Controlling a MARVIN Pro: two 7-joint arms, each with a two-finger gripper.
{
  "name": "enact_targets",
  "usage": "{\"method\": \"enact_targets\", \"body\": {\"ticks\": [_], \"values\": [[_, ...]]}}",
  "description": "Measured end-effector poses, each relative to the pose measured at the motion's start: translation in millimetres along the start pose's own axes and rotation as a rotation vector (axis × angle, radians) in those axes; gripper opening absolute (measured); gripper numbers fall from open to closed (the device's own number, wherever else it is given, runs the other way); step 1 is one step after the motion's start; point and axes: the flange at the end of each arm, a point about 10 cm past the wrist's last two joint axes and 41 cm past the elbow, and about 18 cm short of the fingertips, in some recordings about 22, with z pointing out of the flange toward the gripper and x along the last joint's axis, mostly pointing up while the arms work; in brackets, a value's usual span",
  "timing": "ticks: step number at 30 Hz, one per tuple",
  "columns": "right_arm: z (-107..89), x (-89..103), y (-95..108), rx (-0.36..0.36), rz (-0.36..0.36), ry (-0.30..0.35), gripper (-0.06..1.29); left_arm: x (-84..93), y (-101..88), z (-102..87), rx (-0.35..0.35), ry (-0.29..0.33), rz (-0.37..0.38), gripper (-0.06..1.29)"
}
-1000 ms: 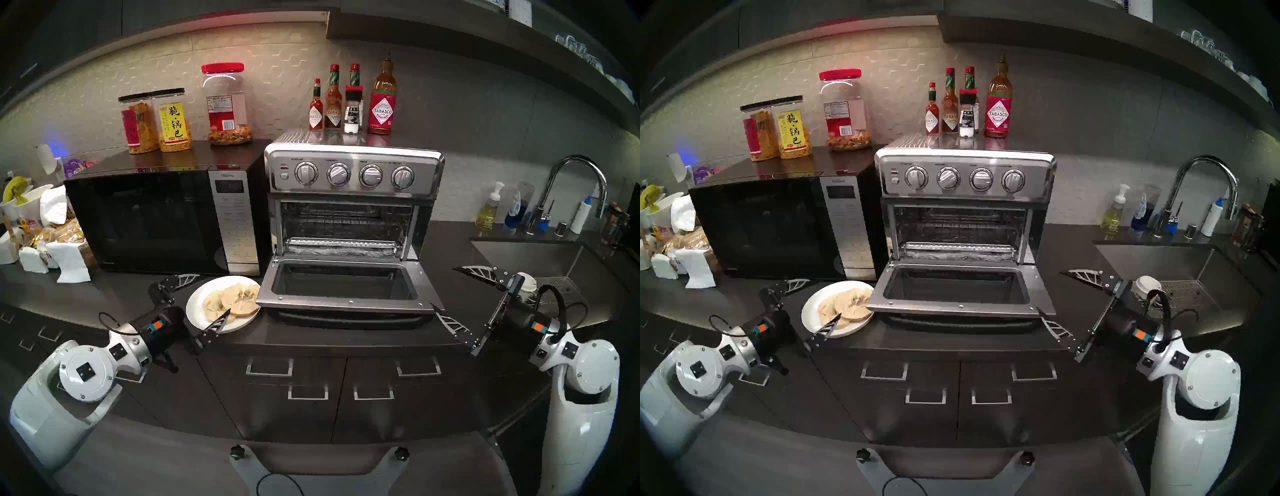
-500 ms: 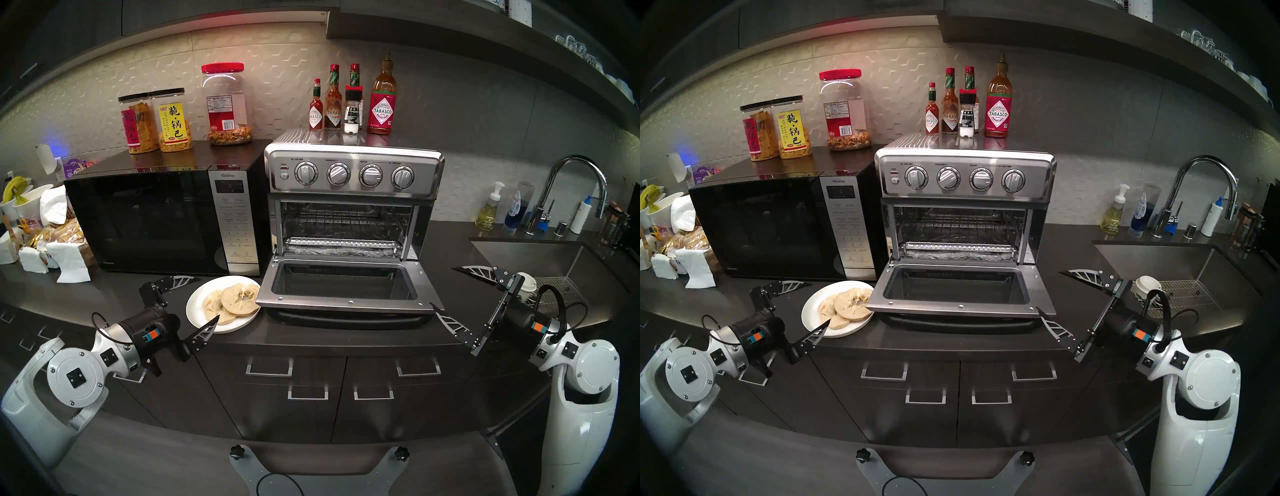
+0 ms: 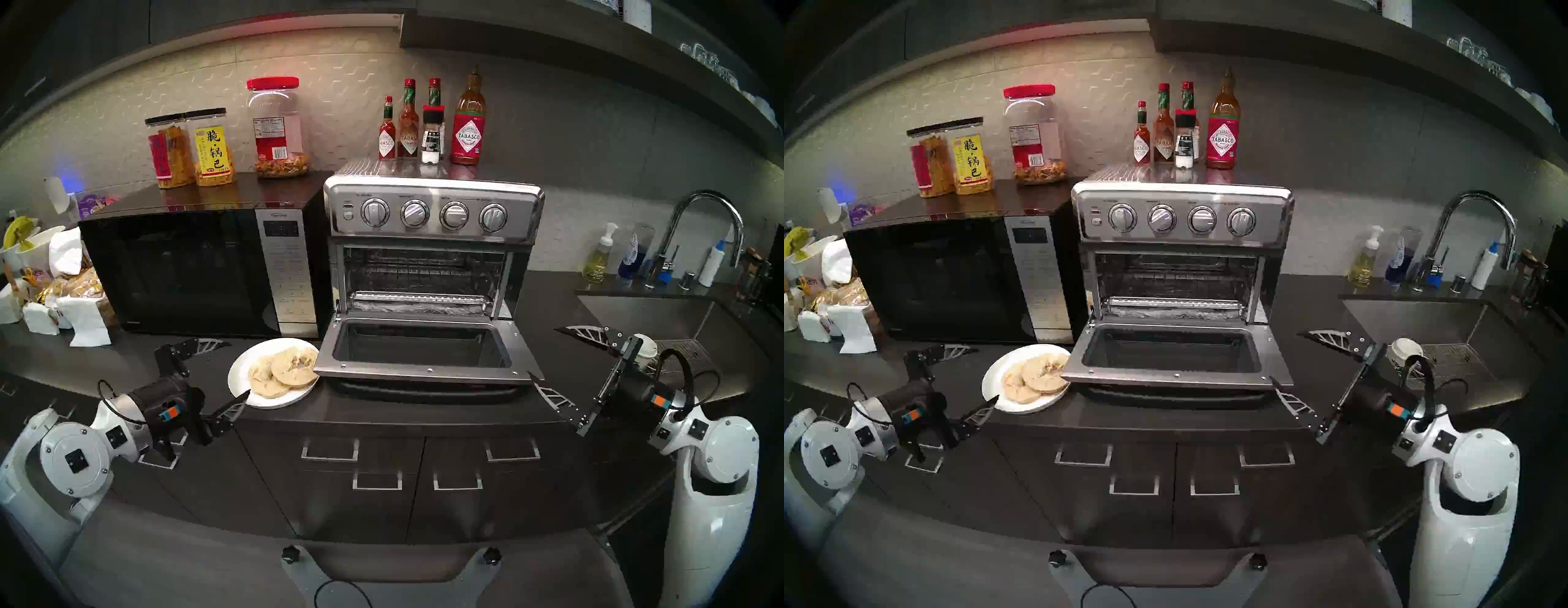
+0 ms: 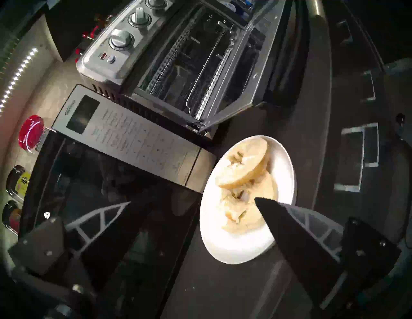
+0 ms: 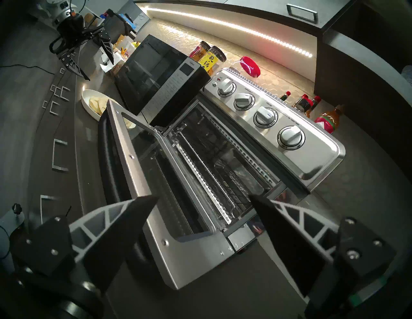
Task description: Open the oven and place the bagel inside on the rack
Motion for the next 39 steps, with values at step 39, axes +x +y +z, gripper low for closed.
{"method": "enact_targets", "body": {"ticks": [39], "values": [[0.0, 0.0, 0.0, 0.0, 0.0, 0.0, 1.19, -5.9, -24.6, 52.0, -0.058, -0.041, 0.087, 1.27]]}}
